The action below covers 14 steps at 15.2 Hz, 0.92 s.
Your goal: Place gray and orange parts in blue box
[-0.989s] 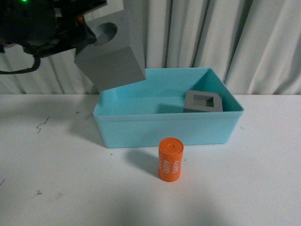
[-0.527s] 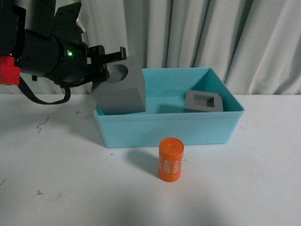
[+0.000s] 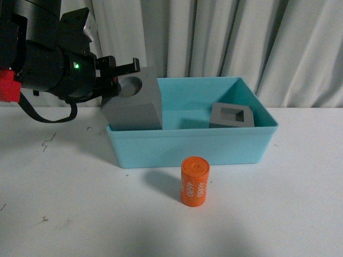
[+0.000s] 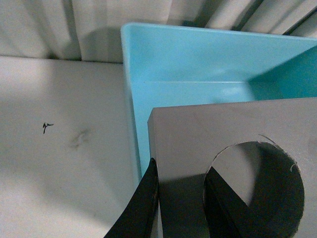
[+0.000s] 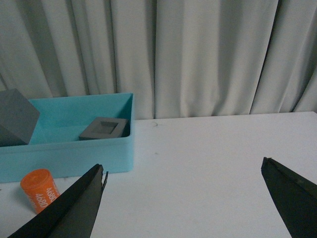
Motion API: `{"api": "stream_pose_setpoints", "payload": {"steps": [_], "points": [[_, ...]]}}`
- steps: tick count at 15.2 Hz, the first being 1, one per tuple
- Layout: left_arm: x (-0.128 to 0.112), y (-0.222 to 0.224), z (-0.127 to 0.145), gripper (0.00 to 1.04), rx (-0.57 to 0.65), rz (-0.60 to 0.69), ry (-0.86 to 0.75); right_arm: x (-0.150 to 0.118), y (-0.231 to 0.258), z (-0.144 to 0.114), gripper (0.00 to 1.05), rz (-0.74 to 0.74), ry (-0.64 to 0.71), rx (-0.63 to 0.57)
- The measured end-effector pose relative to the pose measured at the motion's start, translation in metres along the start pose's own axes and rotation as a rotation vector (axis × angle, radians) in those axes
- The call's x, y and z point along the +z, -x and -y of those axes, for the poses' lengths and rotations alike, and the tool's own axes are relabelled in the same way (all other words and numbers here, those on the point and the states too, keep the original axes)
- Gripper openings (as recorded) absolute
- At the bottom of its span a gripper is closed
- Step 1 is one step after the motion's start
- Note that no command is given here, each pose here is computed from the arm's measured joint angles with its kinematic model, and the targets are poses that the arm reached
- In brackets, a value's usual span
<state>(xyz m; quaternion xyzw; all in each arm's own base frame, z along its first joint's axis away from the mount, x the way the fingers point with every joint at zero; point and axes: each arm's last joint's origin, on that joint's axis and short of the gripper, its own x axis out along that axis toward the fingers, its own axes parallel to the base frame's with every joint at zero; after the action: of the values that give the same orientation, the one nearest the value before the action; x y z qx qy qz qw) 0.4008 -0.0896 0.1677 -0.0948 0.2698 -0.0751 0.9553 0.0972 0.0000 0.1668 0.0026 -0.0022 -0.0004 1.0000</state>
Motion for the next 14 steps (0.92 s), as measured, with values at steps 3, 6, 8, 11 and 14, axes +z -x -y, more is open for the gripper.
{"api": "stream_pose_setpoints", "payload": {"steps": [3, 6, 8, 11, 14], "points": [[-0.004, 0.000, -0.002, 0.21, 0.006, -0.009, 0.001, 0.000, 0.000, 0.000, 0.98, 0.000, 0.000, 0.000], [-0.015, 0.004, -0.010, 0.52, 0.025, -0.036, 0.016, 0.000, 0.000, 0.000, 0.98, 0.000, 0.000, 0.000], [-0.042, 0.159, -0.059, 0.98, 0.025, -0.036, 0.323, 0.000, 0.000, 0.000, 0.98, 0.000, 0.000, 0.000], [-0.124, 0.292, -0.093, 0.98, 0.212, 0.095, 0.551, 0.000, 0.000, 0.000, 0.98, 0.000, 0.000, 0.000], [-0.122, 0.291, -0.094, 0.96, 0.182, 0.149, 0.482, 0.000, 0.000, 0.000, 0.98, 0.000, 0.000, 0.000]]}}
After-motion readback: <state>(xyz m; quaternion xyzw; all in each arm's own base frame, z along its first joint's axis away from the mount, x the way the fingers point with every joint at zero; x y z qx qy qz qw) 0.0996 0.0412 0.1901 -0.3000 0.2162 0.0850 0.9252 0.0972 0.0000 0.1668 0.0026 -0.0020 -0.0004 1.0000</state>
